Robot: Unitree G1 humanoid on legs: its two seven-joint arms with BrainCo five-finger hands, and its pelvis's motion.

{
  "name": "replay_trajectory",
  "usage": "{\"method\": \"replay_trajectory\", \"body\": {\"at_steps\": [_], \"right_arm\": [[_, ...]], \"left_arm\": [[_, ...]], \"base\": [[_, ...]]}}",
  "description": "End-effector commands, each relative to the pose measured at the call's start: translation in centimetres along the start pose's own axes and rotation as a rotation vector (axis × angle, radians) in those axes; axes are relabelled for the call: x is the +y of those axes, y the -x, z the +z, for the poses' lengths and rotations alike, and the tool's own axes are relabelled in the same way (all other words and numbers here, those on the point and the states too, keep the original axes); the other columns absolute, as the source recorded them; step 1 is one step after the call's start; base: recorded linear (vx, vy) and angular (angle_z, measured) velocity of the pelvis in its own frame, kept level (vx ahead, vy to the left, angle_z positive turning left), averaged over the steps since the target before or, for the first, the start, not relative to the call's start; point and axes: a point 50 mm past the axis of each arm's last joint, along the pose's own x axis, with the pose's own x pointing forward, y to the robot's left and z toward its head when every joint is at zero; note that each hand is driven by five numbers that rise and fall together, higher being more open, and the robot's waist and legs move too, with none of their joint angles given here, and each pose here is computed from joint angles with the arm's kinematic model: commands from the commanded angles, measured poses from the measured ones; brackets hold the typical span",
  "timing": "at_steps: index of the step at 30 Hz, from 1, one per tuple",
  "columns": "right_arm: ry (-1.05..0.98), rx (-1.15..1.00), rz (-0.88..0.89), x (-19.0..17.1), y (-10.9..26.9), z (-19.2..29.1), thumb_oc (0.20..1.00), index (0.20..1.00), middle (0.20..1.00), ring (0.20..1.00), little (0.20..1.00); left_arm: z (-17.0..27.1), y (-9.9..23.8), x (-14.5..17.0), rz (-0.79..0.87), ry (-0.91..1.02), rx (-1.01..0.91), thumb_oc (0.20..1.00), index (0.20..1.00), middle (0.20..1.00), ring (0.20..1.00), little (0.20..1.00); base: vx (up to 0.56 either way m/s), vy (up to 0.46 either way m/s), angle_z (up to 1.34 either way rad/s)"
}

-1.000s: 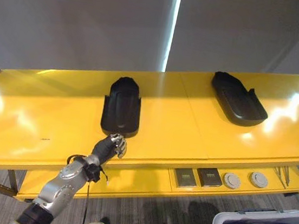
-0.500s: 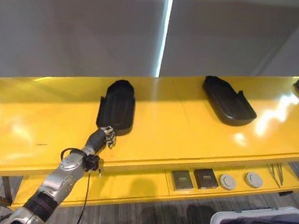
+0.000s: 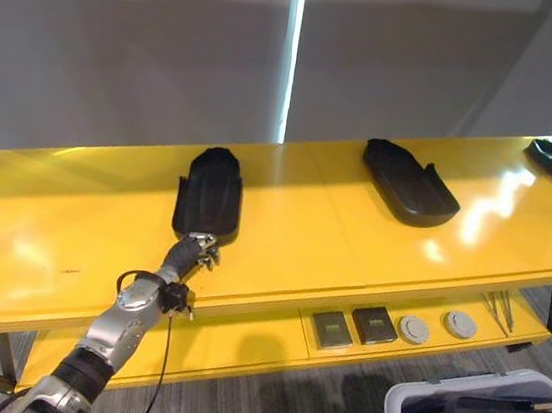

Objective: Move parts from the plastic box to the shelf.

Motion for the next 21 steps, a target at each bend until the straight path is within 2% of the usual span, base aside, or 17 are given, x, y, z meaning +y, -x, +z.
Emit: {"method": "replay_trajectory", "body": {"at_steps": [1,7,10,13,15,21], "right_arm": [[0.060,-0.020,-0.011,-0.5,-0.3,0.7,1.000,1.000,1.000,1.000,1.000],[0.035,-0.012,-0.015,-0.7,-0.3,0.4,1.000,1.000,1.000,1.000,1.000],[0.010,0.007,-0.041,-1.7,-0.5,0.3,1.000,1.000,1.000,1.000,1.000],[-0.066,0.016,-0.085,-3.3,-0.9,0.7,1.000,1.000,1.000,1.000,1.000],[-0.135,0.041,-0.115,-3.8,-1.0,0.1,1.000,1.000,1.000,1.000,1.000],[-0.239,0.059,-0.139,-3.3,-0.7,-1.2,1.000,1.000,1.000,1.000,1.000]], "left_arm": [[5.1,-0.7,-1.6,-0.132,-0.001,-0.215,1.000,1.000,1.000,1.000,1.000],[7.8,1.6,-3.1,-0.298,0.020,-0.333,1.000,1.000,1.000,1.000,1.000],[10.3,3.8,-4.9,-0.449,0.003,-0.459,1.000,1.000,1.000,1.000,1.000],[11.2,5.0,-5.6,-0.534,0.013,-0.502,1.000,1.000,1.000,1.000,1.000],[11.6,4.9,-6.1,-0.575,-0.002,-0.500,1.000,1.000,1.000,1.000,1.000],[11.5,4.3,-6.1,-0.612,-0.031,-0.474,1.000,1.000,1.000,1.000,1.000]], "base": [[-0.02,-0.040,0.00],[-0.01,-0.029,0.00],[-0.08,0.042,-0.24],[-0.09,0.168,-0.86],[-0.15,0.261,-1.80],[-0.14,0.149,-0.87]]}}
